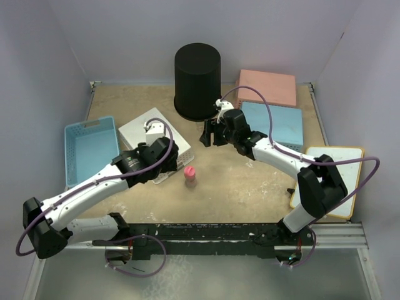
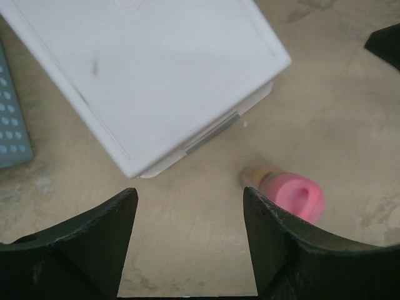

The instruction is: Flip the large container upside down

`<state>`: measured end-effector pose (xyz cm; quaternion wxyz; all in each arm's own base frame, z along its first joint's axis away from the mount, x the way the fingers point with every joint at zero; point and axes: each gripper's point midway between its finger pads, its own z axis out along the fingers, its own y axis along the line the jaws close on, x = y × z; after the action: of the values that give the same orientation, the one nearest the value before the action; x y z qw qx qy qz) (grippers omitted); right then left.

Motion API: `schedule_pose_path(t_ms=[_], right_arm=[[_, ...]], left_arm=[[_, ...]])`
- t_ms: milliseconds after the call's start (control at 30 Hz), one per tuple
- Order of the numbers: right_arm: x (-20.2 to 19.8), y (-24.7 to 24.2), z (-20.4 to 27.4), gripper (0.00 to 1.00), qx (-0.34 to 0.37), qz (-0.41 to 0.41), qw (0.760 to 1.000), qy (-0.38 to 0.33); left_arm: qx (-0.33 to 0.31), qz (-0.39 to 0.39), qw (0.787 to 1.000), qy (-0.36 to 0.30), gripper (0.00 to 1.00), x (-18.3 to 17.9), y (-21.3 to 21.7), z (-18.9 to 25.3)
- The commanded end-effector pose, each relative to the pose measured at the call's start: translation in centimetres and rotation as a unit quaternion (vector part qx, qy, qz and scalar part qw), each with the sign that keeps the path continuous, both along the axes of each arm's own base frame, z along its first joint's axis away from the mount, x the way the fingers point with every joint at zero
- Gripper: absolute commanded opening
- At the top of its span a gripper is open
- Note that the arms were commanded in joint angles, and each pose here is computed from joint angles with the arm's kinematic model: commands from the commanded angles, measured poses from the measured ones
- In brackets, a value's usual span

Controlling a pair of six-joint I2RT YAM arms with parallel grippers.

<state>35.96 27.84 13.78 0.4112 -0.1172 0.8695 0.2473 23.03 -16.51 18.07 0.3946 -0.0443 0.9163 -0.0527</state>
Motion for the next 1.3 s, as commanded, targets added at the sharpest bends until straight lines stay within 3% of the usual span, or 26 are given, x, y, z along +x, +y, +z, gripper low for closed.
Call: schedule_pose_path(t_ms=[0,133,467,667,1033,1267], right_arm=[[1.5,-0.6,2.9,0.74,-0.014,-0.007,0.999,-0.045],[1.6,-1.6,2.4,0.75,-0.019,-0.022,0.999,-0.041],[1.4,-1.2,1.5,0.75,-0.007,-0.016,1.0,-0.024],[0.9,-1.5,1.7,0.75,-0.002,-0.016,1.0,-0.024],[-0.1,-2.1,2.0,0.75,0.011,-0.022,0.999,-0.025],[-0.4,-2.9,1.8,0.75,0.004,-0.032,0.999,-0.028]], left_arm=[[0.056,0.078,0.995,-0.026,0.67,0.0,2.5,-0.9],[0.05,0.126,0.99,-0.03,0.74,-0.1,3.6,-3.0],[0.007,0.16,0.987,-0.01,0.74,-0.5,4.5,-7.5],[-0.069,0.197,0.978,-0.004,0.7,4.1,8.2,-8.2],[-0.049,0.2,0.978,-0.026,0.69,15.1,10.3,-4.3],[-0.031,0.191,0.981,-0.029,0.69,15.2,11.6,-3.1]])
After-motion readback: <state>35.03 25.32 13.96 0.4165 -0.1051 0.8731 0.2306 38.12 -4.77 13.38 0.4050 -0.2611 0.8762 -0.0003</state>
